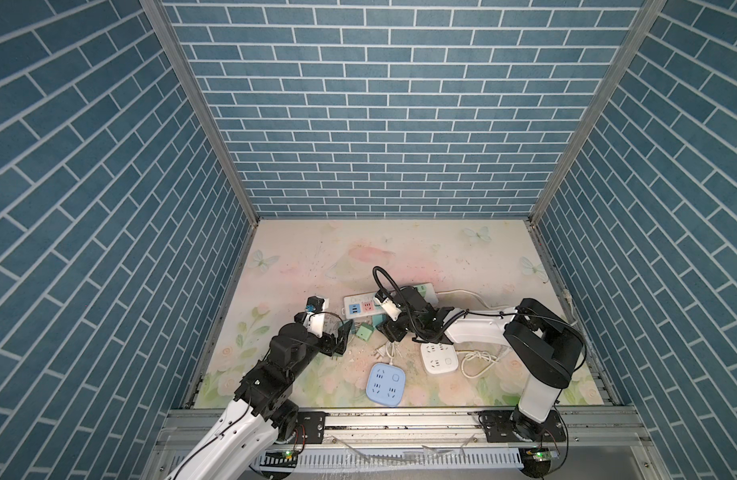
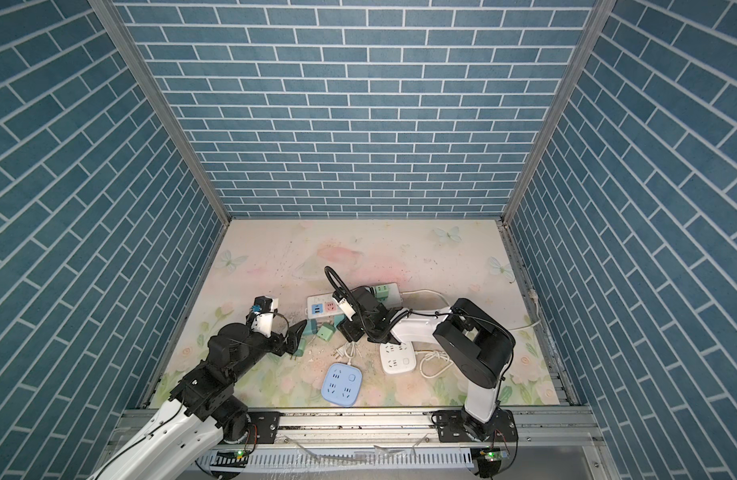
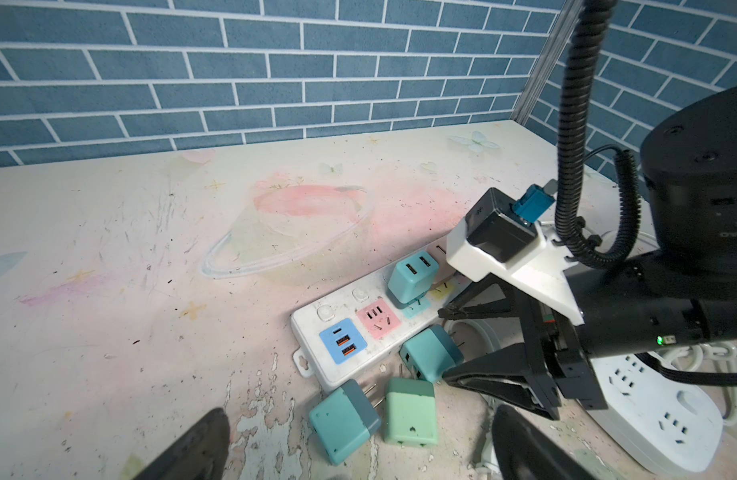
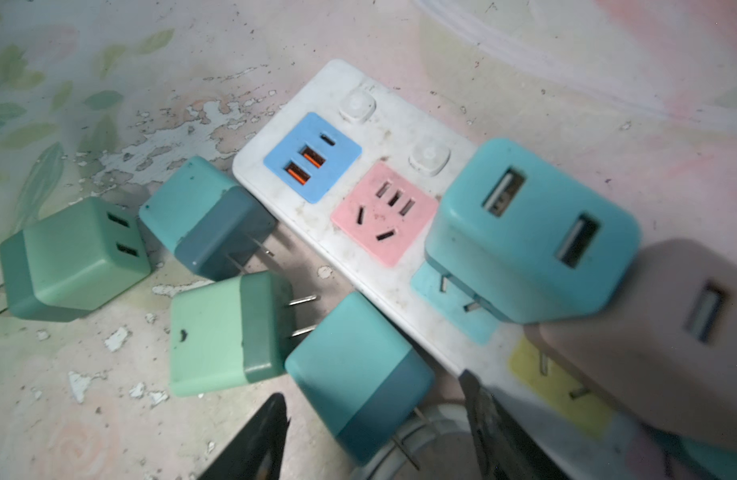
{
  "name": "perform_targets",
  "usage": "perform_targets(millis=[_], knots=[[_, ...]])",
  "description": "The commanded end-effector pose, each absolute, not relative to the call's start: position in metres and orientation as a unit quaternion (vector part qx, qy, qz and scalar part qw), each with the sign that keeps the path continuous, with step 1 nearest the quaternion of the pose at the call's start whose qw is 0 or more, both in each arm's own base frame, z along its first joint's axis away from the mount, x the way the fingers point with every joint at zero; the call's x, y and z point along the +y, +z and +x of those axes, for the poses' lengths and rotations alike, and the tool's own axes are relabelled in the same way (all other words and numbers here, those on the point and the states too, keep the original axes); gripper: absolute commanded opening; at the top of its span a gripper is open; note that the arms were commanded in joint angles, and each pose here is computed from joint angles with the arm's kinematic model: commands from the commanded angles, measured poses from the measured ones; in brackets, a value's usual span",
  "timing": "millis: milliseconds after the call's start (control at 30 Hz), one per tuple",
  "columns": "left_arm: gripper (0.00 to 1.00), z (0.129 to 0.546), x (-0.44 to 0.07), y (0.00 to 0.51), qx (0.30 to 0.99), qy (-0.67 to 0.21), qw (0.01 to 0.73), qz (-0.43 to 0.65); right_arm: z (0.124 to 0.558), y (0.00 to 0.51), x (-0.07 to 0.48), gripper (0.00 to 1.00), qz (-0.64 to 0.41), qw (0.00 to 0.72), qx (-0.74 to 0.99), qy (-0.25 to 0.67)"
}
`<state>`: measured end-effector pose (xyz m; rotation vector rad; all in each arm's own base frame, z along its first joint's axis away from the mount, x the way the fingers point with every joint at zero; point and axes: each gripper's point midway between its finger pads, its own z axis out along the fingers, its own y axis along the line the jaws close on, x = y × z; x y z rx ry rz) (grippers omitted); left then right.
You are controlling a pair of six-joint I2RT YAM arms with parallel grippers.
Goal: Insert the plug
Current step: 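Move the right gripper over the pile of loose adapters, then lower the right gripper and close it on a teal adapter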
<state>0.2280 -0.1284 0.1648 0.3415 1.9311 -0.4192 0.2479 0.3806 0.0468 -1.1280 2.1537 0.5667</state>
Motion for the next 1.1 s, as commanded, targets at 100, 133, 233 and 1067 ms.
perform_targets(millis=[100,133,233,1067], knots=[[1.00,0.227,-0.128,0.161,0.813,-0.176,0.536,0.145,0.236,0.040,0.389,0.70,-0.441,0.289,0.815,0.240],[0.99,0.226,-0.128,0.161,0.813,-0.177,0.535,0.145,0.235,0.039,0.390,0.70,-0.439,0.287,0.815,0.246],[1.00,0.226,-0.128,0.160,0.813,-0.177,0.535,0.146,0.229,0.038,0.389,0.68,-0.436,0.281,0.816,0.255],[1.00,0.224,-0.127,0.164,0.807,-0.181,0.543,0.144,0.196,0.074,0.396,0.61,-0.397,0.322,0.820,0.259]])
